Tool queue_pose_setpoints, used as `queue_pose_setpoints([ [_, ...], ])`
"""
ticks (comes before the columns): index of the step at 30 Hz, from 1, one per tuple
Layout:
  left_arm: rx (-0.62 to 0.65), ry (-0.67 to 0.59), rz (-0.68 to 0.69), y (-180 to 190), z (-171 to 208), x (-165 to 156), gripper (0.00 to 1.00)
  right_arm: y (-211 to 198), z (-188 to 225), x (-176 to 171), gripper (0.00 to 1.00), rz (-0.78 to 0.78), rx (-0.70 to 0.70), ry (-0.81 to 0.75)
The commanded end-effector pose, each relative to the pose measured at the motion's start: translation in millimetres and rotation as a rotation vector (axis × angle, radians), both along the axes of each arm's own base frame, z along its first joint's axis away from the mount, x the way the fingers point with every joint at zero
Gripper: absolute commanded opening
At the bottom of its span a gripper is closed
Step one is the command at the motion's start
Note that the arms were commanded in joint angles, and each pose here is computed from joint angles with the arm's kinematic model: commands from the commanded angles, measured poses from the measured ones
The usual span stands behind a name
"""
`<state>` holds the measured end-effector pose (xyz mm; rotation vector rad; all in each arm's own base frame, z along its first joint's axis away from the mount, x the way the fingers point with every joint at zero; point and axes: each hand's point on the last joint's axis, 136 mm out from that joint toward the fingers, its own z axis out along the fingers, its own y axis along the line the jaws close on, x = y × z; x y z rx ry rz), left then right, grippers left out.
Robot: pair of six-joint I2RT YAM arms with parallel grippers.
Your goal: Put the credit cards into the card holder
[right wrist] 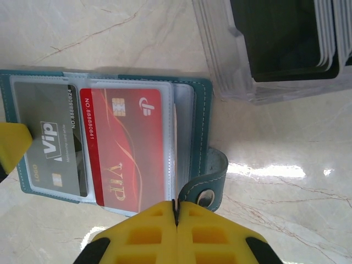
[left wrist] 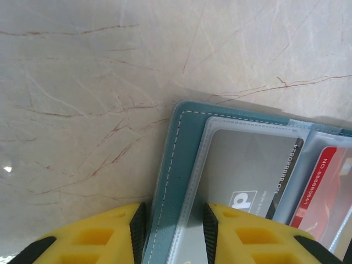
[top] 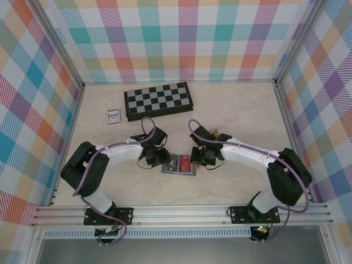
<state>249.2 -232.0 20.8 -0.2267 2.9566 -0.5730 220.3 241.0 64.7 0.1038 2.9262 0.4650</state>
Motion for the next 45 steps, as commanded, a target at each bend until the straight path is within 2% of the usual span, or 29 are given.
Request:
queue_pose_setpoints([
  [1, 0.0, 0.06, -0.034, -2, -19, -15, 0.35, -2, -1, -1, 0.0, -0.006, 0.018, -0.008],
  [4, 0.0, 0.07, -0.042, -5, -22, -18, 0.34, 4, -3, -2, 0.0, 0.005, 0.061, -0.013],
  [10, 0.002, 0.077, -0.053, -10, -25, -23, 0.32, 15, 18, 3, 0.01, 0.048, 0.119, -0.062],
  [24, -0.004, 0.071, -0.056, -16, -24, -25, 0.31, 34, 39, 7, 0.03, 0.104, 0.186, -0.076],
  [29, -0.008, 0.057, -0.055, -18, -20, -23, 0.31, 33, 36, 8, 0.03, 0.099, 0.159, -0.059],
  [35, -0.016, 0.042, -0.053, -19, -16, -21, 0.31, 45, 35, 6, 0.03, 0.13, 0.206, -0.039],
  [39, -0.018, 0.036, -0.054, -19, -13, -20, 0.31, 42, 30, 7, 0.04, 0.125, 0.171, -0.032],
  [45, -0.017, 0.03, -0.053, -20, -12, -20, 0.31, 52, 31, 8, 0.04, 0.154, 0.198, -0.021],
])
